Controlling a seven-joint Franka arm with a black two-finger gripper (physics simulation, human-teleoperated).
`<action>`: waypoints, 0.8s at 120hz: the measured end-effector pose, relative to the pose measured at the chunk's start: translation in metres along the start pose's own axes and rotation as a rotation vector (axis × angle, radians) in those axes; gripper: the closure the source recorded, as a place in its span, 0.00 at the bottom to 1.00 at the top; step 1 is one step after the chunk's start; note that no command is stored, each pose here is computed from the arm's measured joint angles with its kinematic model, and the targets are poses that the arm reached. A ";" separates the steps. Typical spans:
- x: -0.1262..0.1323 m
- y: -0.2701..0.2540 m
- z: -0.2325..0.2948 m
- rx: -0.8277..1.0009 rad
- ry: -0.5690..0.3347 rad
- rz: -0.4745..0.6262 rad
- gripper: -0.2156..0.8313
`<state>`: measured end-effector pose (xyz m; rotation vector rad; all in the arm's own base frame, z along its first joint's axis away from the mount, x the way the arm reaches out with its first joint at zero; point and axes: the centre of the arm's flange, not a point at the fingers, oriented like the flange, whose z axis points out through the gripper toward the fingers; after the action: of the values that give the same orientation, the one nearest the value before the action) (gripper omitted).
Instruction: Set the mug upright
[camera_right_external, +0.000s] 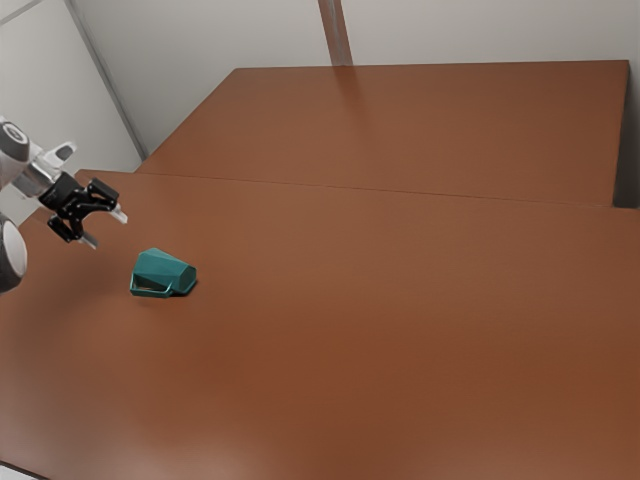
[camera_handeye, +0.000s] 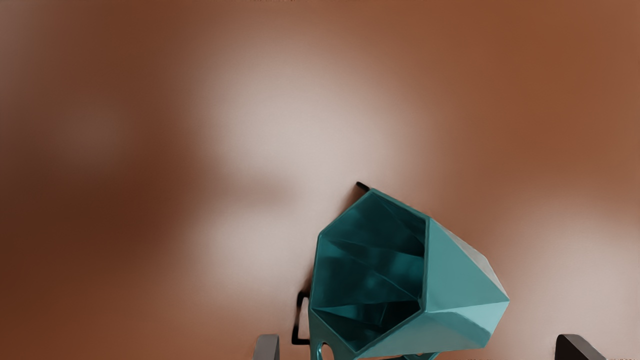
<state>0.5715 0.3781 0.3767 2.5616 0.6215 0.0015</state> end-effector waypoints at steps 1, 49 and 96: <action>0.000 0.000 0.001 -0.004 0.000 0.002 0.21; 0.005 0.001 0.059 -0.178 -0.043 0.032 0.21; -0.006 0.013 0.090 -0.233 -0.140 0.035 0.36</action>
<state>0.5819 0.3234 0.3050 2.3239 0.4927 -0.0879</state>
